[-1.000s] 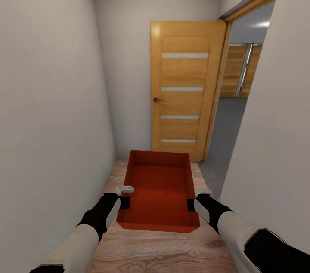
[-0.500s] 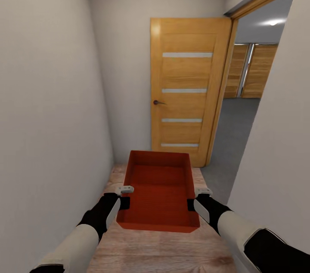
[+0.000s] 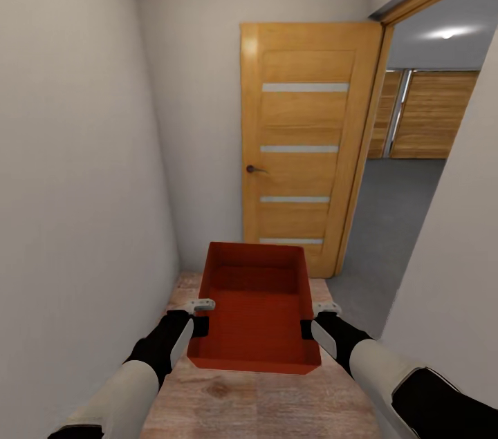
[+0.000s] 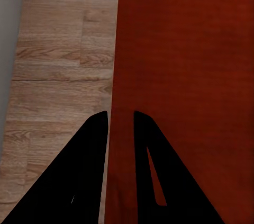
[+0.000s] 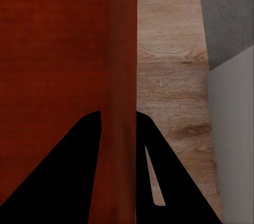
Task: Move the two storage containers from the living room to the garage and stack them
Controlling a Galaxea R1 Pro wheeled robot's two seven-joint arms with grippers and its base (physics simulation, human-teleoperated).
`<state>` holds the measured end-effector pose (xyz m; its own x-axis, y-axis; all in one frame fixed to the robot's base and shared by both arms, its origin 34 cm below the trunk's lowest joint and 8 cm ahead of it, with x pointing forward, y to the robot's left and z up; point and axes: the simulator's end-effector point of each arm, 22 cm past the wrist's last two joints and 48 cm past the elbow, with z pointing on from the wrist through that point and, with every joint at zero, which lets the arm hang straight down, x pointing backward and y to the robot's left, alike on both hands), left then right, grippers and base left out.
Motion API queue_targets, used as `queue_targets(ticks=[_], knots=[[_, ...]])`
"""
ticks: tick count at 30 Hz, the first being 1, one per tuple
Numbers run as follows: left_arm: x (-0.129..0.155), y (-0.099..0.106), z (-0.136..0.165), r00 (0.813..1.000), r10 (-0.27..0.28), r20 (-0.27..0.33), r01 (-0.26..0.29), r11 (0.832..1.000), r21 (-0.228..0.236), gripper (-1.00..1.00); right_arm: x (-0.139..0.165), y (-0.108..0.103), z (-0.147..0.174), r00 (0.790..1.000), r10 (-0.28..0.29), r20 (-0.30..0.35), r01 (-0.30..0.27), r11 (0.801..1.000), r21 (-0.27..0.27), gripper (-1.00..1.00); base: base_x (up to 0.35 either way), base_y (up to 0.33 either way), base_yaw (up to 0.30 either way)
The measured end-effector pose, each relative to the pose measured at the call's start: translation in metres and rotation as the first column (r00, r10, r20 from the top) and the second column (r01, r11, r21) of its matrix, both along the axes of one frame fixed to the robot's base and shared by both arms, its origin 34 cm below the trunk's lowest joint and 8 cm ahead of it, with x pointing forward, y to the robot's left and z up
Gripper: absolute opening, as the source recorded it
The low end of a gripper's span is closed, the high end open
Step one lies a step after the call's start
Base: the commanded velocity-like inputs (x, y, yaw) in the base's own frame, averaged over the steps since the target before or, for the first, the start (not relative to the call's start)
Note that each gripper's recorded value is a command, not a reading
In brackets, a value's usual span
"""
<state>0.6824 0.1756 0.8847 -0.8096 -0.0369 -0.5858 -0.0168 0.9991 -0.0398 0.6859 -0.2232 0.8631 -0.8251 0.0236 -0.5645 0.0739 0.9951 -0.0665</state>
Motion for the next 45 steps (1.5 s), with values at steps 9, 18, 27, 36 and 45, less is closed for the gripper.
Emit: queue_targets(ticks=[9,18,27,36,45], knots=[[0.0,0.0,0.0,1.0,0.0,0.0,0.0,1.0,0.0,-1.0,0.0,0.0,0.0,1.0,0.0,0.0,0.0,1.0,0.0,-1.0,0.323,0.0,0.0],[0.0,0.0,0.0,1.0,0.0,0.0,0.0,1.0,0.0,-1.0,0.0,0.0,0.0,1.0,0.0,0.0,0.0,1.0,0.0,-1.0,0.323,0.0,0.0],[0.0,0.0,0.0,1.0,0.0,0.0,0.0,1.0,0.0,-1.0,0.0,0.0,0.0,1.0,0.0,0.0,0.0,1.0,0.0,-1.0,0.323,0.0,0.0],[0.0,0.0,0.0,1.0,0.0,0.0,0.0,1.0,0.0,-1.0,0.0,0.0,0.0,1.0,0.0,0.0,0.0,1.0,0.0,-1.0,0.323,0.0,0.0],[0.0019,0.0002,0.0016,1.0,0.0,0.006,0.0,1.0,0.001,-1.0,0.0019,0.0002,0.0011,1.0,0.001,0.005,-0.001,1.0,0.0,-1.0,0.192,0.0,0.0]])
